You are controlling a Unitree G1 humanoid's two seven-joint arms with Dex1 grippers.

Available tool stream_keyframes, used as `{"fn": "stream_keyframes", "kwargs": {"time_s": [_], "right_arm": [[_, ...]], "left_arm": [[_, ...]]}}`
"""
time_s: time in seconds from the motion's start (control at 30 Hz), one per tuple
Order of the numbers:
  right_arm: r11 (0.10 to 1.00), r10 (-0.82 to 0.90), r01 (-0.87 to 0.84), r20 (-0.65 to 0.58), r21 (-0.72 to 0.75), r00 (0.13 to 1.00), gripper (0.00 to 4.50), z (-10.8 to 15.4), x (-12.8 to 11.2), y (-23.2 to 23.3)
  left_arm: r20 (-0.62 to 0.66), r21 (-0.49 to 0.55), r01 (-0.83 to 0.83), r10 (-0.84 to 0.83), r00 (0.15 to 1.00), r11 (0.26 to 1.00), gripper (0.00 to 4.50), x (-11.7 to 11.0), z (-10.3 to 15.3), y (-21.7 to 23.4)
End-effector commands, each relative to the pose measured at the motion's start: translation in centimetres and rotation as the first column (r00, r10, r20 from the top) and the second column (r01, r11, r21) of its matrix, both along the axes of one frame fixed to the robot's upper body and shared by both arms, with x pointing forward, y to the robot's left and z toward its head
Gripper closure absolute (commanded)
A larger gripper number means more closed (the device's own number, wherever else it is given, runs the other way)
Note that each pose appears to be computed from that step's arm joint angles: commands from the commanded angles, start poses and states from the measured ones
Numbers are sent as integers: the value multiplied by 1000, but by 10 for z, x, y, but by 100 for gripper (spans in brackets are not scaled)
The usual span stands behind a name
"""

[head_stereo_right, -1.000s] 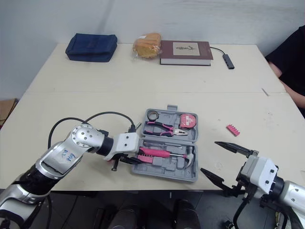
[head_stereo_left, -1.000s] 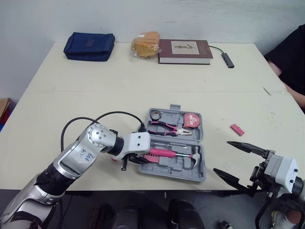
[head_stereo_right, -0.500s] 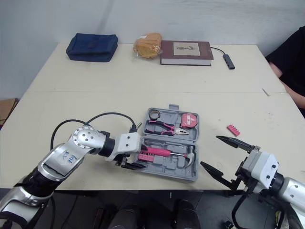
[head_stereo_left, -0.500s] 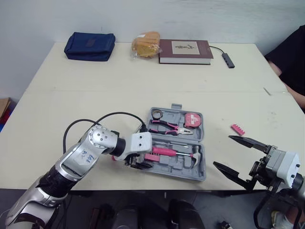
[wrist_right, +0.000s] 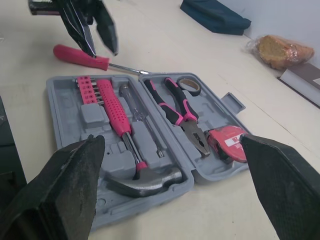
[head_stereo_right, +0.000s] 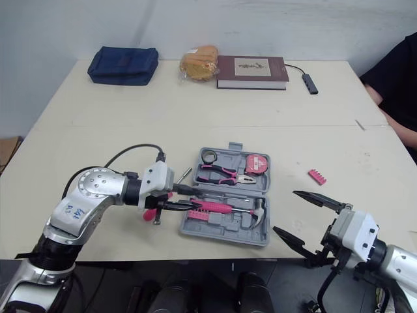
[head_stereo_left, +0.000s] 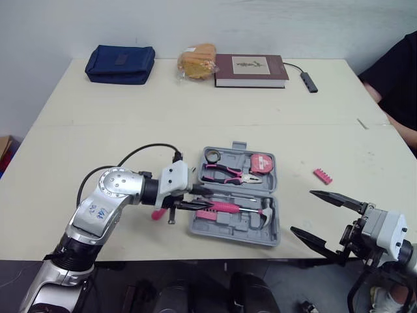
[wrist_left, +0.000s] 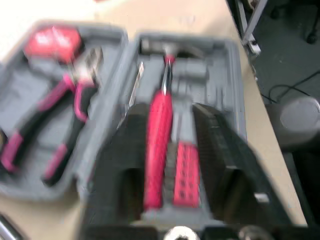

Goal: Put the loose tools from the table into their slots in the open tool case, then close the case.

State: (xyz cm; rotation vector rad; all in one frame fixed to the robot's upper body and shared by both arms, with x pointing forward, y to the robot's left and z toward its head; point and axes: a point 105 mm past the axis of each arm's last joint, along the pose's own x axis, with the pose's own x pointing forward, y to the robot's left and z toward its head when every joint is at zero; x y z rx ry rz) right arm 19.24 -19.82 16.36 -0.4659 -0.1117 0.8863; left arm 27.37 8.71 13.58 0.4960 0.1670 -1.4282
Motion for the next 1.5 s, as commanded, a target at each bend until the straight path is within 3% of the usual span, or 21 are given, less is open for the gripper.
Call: {"fn": "stream_keyframes", "kwargs": {"time_s": [0.03,0.27,0.37,0.47,0.53,0.6,0.7,0.77,0.9,1.0,1.17,1.27,1.37,1.43,1.5], "right_arm": [[1000,-3,3,25,-16,1000,0,4,-2,-2],[1000,-14,14,18,-19,1000,0,0,-6,-4],[1000,-16,17,17,-19,1000,0,0,-7,-3],[1000,-23,23,16,-20,1000,0,-1,-7,-4],[999,-23,23,19,-22,1000,0,0,-7,-4],[999,-26,27,22,-23,999,0,0,-6,-4],[999,-43,44,24,-32,999,0,0,-6,-9],[995,-90,91,26,-45,996,0,-3,-7,-20],[979,-192,196,70,-55,979,0,-4,-7,-43],[916,-398,400,73,-14,914,0,-14,-20,-89],[774,-630,633,143,28,764,0,-12,-34,-138],[585,-806,810,145,43,574,0,-16,-49,-181],[456,-885,890,118,23,450,0,-25,-66,-210],[422,-902,907,114,17,417,0,-28,-72,-219],[336,-938,942,95,7,334,0,-39,-97,-236]], "left_arm": [[3,41,37,-37,999,998,447,-5,-11,-1],[-59,175,-3,14,998,985,447,-2,-46,8],[-83,212,-14,32,996,977,447,-1,-54,10],[-75,326,-12,39,996,945,447,-1,-69,15],[-85,334,4,26,996,943,447,-2,-71,12],[-81,272,20,2,997,962,447,-3,-62,2],[-55,100,54,-49,997,993,447,-4,-39,-12],[55,0,-29,29,998,1000,447,14,-19,-2],[91,-190,-116,135,987,975,447,25,8,24],[102,-290,-248,287,952,925,369,16,13,83],[146,-319,-534,598,788,783,144,21,21,185],[139,-288,-667,719,681,687,3,10,10,238],[134,-265,-744,787,602,614,3,-1,1,267],[128,-266,-763,806,578,589,3,-5,-2,275],[114,-217,-820,848,518,530,3,-26,-19,297]]}}
